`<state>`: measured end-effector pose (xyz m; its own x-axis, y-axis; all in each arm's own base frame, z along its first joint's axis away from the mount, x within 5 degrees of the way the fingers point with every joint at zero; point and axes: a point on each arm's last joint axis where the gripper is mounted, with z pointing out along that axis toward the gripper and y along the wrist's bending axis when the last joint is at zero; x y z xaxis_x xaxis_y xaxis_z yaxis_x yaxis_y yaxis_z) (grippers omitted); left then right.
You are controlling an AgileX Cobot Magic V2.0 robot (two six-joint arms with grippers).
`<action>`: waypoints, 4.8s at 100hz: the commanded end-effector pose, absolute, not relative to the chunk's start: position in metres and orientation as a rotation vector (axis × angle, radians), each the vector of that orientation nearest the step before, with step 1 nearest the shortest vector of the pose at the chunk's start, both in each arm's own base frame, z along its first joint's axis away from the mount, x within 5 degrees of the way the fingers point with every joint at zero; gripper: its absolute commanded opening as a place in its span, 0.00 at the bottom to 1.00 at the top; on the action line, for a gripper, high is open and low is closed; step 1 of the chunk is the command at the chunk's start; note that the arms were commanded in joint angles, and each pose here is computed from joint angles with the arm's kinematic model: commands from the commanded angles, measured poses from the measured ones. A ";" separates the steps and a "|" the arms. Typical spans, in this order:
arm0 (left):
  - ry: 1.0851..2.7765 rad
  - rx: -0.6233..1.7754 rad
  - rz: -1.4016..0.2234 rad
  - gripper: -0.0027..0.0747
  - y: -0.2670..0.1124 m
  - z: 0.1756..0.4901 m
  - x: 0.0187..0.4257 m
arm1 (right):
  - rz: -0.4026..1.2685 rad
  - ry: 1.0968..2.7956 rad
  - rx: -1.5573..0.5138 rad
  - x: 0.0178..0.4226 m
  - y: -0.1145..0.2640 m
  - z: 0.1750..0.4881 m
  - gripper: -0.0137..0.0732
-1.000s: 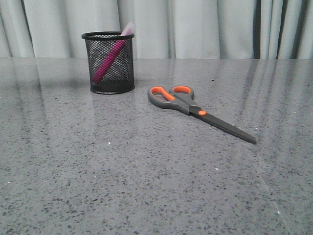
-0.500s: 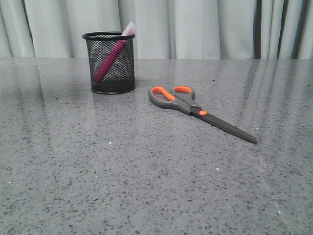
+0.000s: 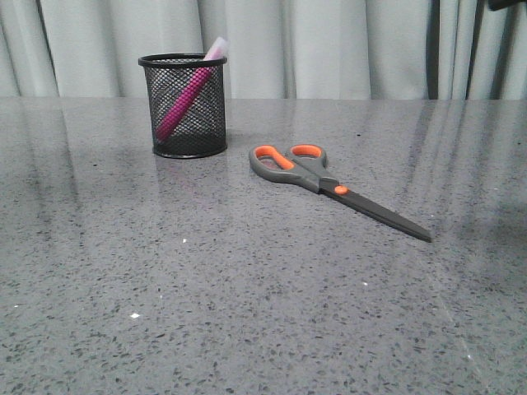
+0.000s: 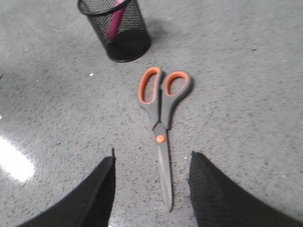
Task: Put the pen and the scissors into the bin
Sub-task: 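Move the right gripper down over the scissors' handles, then close the right gripper on the scissors at the pivot and lift, then carry the scissors blades-down with the right gripper over the mesh cup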
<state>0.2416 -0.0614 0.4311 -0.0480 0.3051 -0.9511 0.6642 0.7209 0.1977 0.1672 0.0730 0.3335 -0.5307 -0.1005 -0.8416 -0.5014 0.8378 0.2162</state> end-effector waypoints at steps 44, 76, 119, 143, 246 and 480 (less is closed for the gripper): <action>1.538 0.386 -0.282 0.01 -0.039 0.376 0.127 | 0.709 2.254 -0.653 0.240 0.117 0.351 0.53; 1.548 0.368 -0.301 0.01 -0.039 0.361 0.117 | 0.669 2.361 -0.842 0.276 0.146 0.339 0.53; 1.544 0.352 -0.320 0.01 -0.039 0.362 0.117 | 0.459 2.531 -0.766 0.305 0.156 0.342 0.53; 1.543 0.348 -0.316 0.01 -0.039 0.362 0.117 | 0.199 2.662 -0.877 0.308 0.174 0.326 0.53; 1.543 0.347 -0.316 0.01 -0.038 0.362 0.117 | 0.298 2.679 -0.840 0.328 0.193 0.294 0.66; 1.540 0.332 -0.303 0.01 -0.037 0.362 0.118 | 0.310 2.359 -0.822 0.306 0.198 0.355 0.08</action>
<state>0.1183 -0.0379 0.3522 -0.0164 0.0594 -0.9981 0.4070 0.9122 0.0476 0.3174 0.2025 0.3015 -0.7068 -0.5730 -0.4149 -0.6343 0.7730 0.0130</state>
